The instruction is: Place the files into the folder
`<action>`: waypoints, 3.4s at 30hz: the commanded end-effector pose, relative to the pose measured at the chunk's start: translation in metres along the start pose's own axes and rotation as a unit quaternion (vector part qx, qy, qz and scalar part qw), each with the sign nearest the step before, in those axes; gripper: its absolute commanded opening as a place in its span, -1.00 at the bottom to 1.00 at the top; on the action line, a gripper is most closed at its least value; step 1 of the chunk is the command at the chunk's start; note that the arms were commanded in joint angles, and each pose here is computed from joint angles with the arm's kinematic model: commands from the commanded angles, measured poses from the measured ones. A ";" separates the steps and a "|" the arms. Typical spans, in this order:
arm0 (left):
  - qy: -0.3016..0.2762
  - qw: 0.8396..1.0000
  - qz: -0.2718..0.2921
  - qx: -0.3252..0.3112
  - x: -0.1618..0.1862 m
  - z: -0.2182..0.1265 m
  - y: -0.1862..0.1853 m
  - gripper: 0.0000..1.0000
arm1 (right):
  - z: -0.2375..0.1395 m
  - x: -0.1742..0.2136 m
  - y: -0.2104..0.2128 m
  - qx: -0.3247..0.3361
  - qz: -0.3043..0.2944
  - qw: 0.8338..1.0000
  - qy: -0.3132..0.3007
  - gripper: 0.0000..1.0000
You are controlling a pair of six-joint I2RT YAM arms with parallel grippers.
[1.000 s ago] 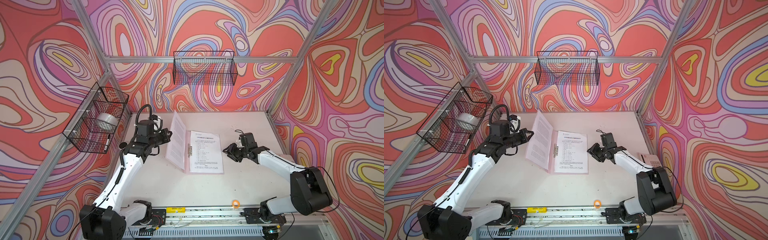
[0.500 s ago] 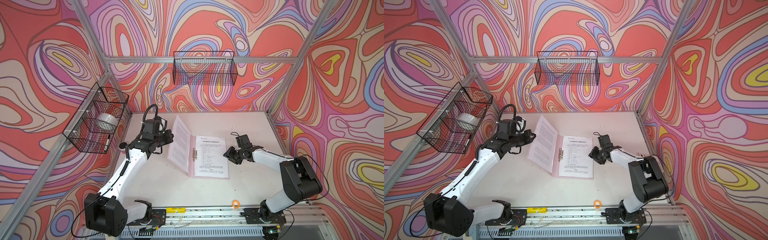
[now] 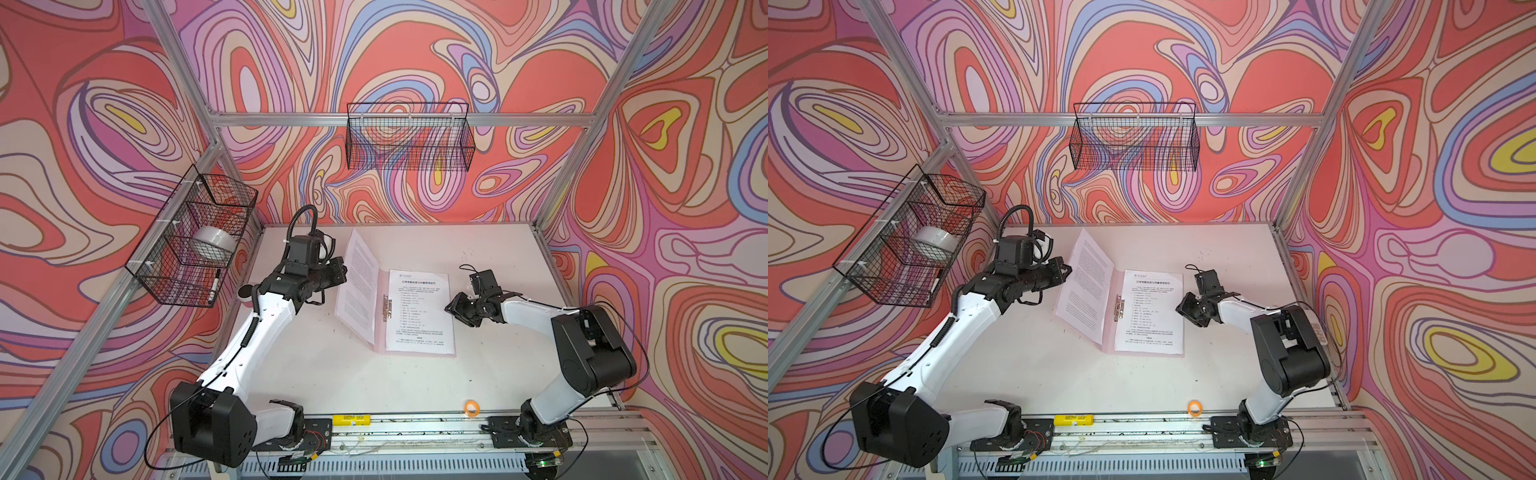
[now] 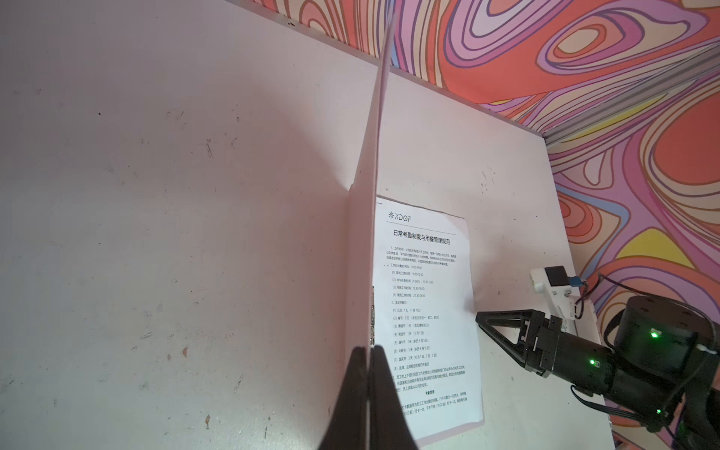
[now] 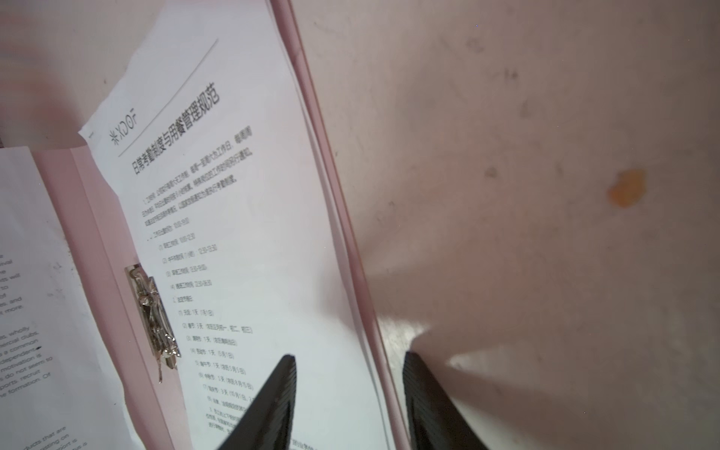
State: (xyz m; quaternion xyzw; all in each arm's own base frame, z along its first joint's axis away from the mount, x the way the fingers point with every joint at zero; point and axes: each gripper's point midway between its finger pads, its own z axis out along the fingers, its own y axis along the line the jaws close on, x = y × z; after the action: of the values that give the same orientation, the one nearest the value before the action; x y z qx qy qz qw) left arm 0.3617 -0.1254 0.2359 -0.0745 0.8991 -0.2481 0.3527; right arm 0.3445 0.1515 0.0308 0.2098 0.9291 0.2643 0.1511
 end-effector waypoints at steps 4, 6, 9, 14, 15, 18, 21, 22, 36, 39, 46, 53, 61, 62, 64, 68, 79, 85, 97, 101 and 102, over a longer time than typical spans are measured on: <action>0.002 0.995 -0.010 0.097 0.001 0.007 -0.032 -0.57 | 0.016 0.015 -0.011 -0.009 0.005 0.999 0.032 -0.06; 0.007 0.991 -0.018 0.132 0.004 0.009 -0.042 -0.37 | 0.019 0.015 -0.010 -0.013 0.006 0.999 0.034 -0.07; 0.007 0.983 -0.027 0.179 0.005 0.010 -0.057 -0.22 | 0.023 0.018 -0.012 -0.016 0.008 0.999 0.041 -0.07; 0.019 0.969 -0.042 0.243 0.011 0.013 -0.080 -0.05 | 0.028 0.022 -0.014 -0.021 0.012 0.998 0.050 -0.07; 0.021 0.965 -0.045 0.257 0.013 0.014 -0.085 -0.01 | 0.029 0.023 -0.014 -0.022 0.013 0.998 0.051 -0.07; 0.019 0.955 -0.054 0.292 0.015 0.015 -0.099 0.14 | 0.030 0.023 -0.013 -0.030 0.016 0.998 0.051 -0.08; 0.018 0.945 -0.063 0.320 0.019 0.019 -0.111 0.19 | 0.030 0.023 -0.012 -0.034 0.017 0.998 0.049 -0.08; 0.020 0.943 -0.066 0.326 0.021 0.022 -0.114 0.22 | 0.030 0.023 -0.011 -0.036 0.018 0.998 0.048 -0.08; 0.079 0.929 -0.081 0.352 0.077 0.099 -0.141 0.19 | 0.023 0.019 -0.009 -0.050 0.036 0.998 0.030 -0.09; 0.092 0.933 -0.080 0.339 0.095 0.120 -0.137 0.14 | 0.008 0.008 -0.021 -0.021 0.047 0.999 -0.003 -0.10; 0.107 0.957 -0.055 0.265 0.136 0.165 -0.107 0.07 | -0.051 -0.025 -0.030 0.044 0.024 0.993 -0.105 -0.10; 0.102 0.974 -0.041 0.200 0.164 0.197 -0.073 0.02 | -0.075 -0.035 0.013 -0.017 -0.013 0.994 -0.108 -0.11; 0.096 0.984 -0.038 0.147 0.179 0.213 -0.045 0.01 | -0.047 -0.002 0.078 -0.084 -0.090 0.991 -0.043 -0.15; 0.093 0.984 -0.040 0.147 0.179 0.213 -0.044 0.01 | -0.038 0.007 0.087 -0.087 -0.105 0.990 -0.029 -0.15; 0.086 0.985 -0.039 0.146 0.176 0.211 -0.043 0.01 | -0.022 0.018 0.097 -0.086 -0.119 0.989 -0.012 -0.15; 0.067 0.986 -0.029 0.149 0.167 0.201 -0.047 0.03 | 0.010 0.031 0.096 -0.088 -0.113 0.990 0.021 -0.16; 0.034 0.989 0.008 0.146 0.142 0.169 -0.057 0.05 | 0.062 0.052 0.058 -0.041 -0.092 0.992 0.073 -0.18; 0.010 0.991 0.034 0.131 0.127 0.143 -0.058 0.07 | 0.053 0.051 0.070 -0.066 -0.087 0.992 0.068 -0.18; -0.083 0.986 0.138 0.042 0.068 0.056 -0.052 0.62 | -0.042 0.019 0.145 -0.131 -0.143 0.981 -0.004 -0.17; -0.117 0.980 0.159 -0.016 0.056 0.028 -0.031 0.89 | -0.079 0.013 0.147 -0.121 -0.166 0.978 -0.045 -0.07; -0.131 0.977 0.161 -0.038 0.053 0.020 -0.023 0.93 | -0.090 0.011 0.146 -0.114 -0.178 0.976 -0.060 0.06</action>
State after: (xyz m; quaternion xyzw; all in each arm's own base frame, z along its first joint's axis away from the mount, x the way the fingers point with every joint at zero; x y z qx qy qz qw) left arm 0.3403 -0.2031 0.2048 0.0306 0.8429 -0.2302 0.4854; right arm 0.3544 0.2484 0.1726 0.0496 0.8939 0.3671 0.2525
